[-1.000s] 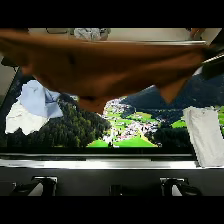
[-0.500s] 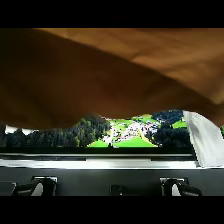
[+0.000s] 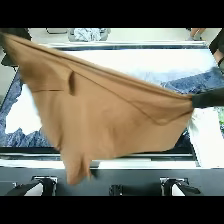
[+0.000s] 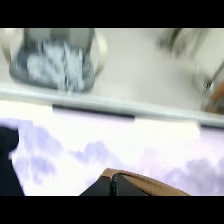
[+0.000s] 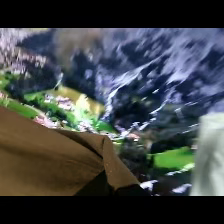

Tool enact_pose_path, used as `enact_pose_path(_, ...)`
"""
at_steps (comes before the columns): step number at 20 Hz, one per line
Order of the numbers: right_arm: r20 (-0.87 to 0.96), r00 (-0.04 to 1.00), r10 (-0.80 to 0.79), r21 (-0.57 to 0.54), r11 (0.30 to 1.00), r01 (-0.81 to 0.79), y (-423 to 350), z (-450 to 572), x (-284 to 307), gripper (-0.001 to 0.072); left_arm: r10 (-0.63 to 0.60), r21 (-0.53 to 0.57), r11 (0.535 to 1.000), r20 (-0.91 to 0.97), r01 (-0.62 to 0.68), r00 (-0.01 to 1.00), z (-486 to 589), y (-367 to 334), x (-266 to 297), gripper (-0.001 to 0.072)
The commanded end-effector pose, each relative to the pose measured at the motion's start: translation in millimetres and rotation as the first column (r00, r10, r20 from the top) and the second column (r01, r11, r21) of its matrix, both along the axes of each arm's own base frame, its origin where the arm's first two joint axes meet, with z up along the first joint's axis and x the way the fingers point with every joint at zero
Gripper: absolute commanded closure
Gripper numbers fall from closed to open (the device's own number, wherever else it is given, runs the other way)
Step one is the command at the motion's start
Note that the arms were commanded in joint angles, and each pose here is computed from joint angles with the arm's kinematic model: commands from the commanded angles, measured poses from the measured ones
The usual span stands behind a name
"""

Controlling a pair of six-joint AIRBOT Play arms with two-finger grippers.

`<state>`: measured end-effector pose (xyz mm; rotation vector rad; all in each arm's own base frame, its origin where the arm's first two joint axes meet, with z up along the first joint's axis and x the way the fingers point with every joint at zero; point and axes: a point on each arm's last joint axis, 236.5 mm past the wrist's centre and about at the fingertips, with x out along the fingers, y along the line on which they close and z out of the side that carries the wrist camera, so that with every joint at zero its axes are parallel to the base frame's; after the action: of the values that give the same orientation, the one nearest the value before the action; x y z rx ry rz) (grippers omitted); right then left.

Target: Fold the shirts.

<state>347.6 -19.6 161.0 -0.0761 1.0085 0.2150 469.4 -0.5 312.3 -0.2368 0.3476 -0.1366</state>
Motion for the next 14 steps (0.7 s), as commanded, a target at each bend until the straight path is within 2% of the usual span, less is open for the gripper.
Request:
enact_pose_path(1, -0.069, 0.996, -0.06, 0.177, 0.982, 0.072, 9.1, -102.8, 71.1, 0.0669, -0.027, 0.001, 1.0, -0.233, 0.027, 0.972, -140.2, 0.7, 75.4, 0.0677)
enact_pose_path(3, -0.042, 0.988, -0.15, 0.281, 0.947, 0.155, 9.7, -140.4, 118.2, 0.0669, -0.027, -0.057, 0.998, -0.297, 0.01, 0.955, -201.7, -4.9, 105.5, 0.0677)
enact_pose_path(6, -0.082, 0.965, -0.249, 0.408, 0.875, 0.26, 15.6, -184.2, 150.6, 0.0668, -0.083, -0.202, 0.979, -0.4, 0.001, 0.913, -262.2, -26.2, 114.8, 0.0675)
enact_pose_path(8, -0.125, 0.961, -0.247, 0.426, 0.861, 0.277, 19.7, -205.7, 151.4, 0.0668, -0.121, -0.224, 0.975, -0.455, 0.018, 0.882, -286.7, -39.2, 110.2, 0.0676)
enact_pose_path(10, -0.119, 0.967, -0.227, 0.407, 0.877, 0.256, 18.0, -215.9, 152.4, 0.0667, -0.156, -0.233, 0.972, -0.496, 0.042, 0.854, -299.0, -50.0, 102.3, 0.0676)
enact_pose_path(11, -0.11, 0.972, -0.208, 0.402, 0.885, 0.235, 18.4, -214.2, 151.7, 0.0643, -0.17, -0.239, 0.97, -0.51, 0.051, 0.843, -301.3, -52.8, 98.4, 0.0674)
enact_pose_path(12, -0.115, 0.976, -0.186, 0.41, 0.886, 0.217, 21.4, -207.1, 149.5, 0.0487, -0.191, -0.246, 0.967, -0.529, 0.066, 0.827, -301.9, -55.8, 92.7, 0.0624)
enact_pose_path(13, -0.103, 0.986, -0.129, 0.411, 0.898, 0.16, 24.5, -192.4, 146.2, 0.0246, -0.223, -0.259, 0.962, -0.558, 0.087, 0.8, -300.8, -57.7, 83.5, 0.0439)
enact_pose_path(14, -0.081, 0.995, -0.053, 0.397, 0.914, 0.081, 24.6, -175.0, 140.5, 0.0131, -0.266, -0.279, 0.953, -0.597, 0.115, 0.757, -297.9, -58.1, 69.6, 0.0176)
